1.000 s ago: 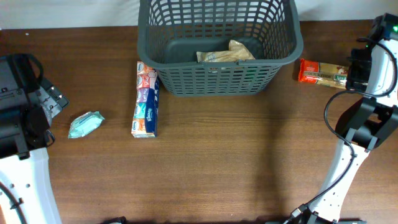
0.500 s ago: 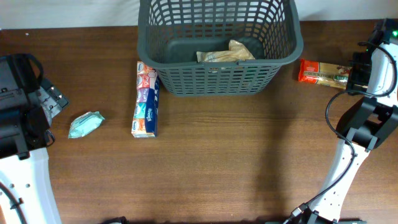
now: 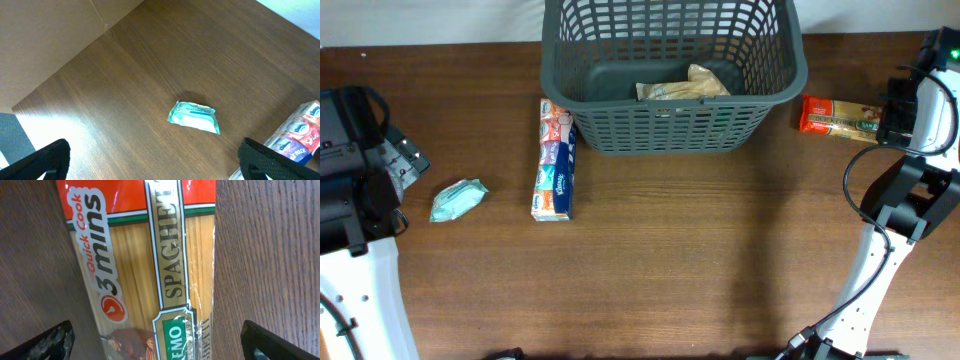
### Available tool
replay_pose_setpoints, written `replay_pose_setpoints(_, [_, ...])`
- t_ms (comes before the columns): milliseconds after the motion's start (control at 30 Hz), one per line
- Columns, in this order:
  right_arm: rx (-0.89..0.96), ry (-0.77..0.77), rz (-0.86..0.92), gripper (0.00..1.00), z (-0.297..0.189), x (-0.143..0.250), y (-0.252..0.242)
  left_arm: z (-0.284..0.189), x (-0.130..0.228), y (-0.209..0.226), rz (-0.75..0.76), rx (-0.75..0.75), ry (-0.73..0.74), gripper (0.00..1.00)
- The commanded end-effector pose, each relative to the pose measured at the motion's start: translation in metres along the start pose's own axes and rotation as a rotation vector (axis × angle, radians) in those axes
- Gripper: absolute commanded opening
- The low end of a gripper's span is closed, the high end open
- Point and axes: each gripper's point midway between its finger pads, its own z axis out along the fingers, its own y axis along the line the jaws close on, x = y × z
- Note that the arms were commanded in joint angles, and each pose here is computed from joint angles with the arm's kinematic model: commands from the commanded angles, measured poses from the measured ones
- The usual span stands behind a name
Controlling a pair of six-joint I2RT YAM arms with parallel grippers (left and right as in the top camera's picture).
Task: Pack container
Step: 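Lower the right gripper onto the red spaghetti packet, then close the right gripper on the spaghetti packet and lift it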
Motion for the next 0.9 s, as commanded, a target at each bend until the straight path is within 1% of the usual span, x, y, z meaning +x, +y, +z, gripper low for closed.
replay_pose_setpoints(0, [0.047, 0.011, -0.007, 0.99, 0.02, 0.0, -0.01, -0.004, -0.004, 0.001, -0.017, 0.01, -0.013, 0.99])
replay_pose_setpoints(433, [0.171, 0.032, -0.018, 0.99, 0.044, 0.006, -0.04, -0.004, -0.004, 0.001, -0.017, 0.01, -0.013, 0.99])
replay_pose_setpoints(567, [0.25, -0.004, -0.023, 0.99, 0.041, -0.003, -0.058, -0.004, -0.004, 0.001, -0.017, 0.01, -0.013, 0.99])
replay_pose_setpoints(633, [0.325, -0.015, -0.025, 0.99, 0.037, -0.014, -0.077, -0.004, -0.004, 0.001, -0.017, 0.01, -0.013, 0.99])
replay_pose_setpoints(733, [0.358, -0.002, -0.034, 0.99, 0.035, -0.021, -0.086, -0.004, -0.004, 0.001, -0.017, 0.01, -0.013, 0.99])
replay_pose_setpoints(867, [0.384, 0.061, 0.002, 0.99, 0.033, -0.022, -0.095, -0.004, -0.004, 0.001, -0.017, 0.01, -0.013, 0.99])
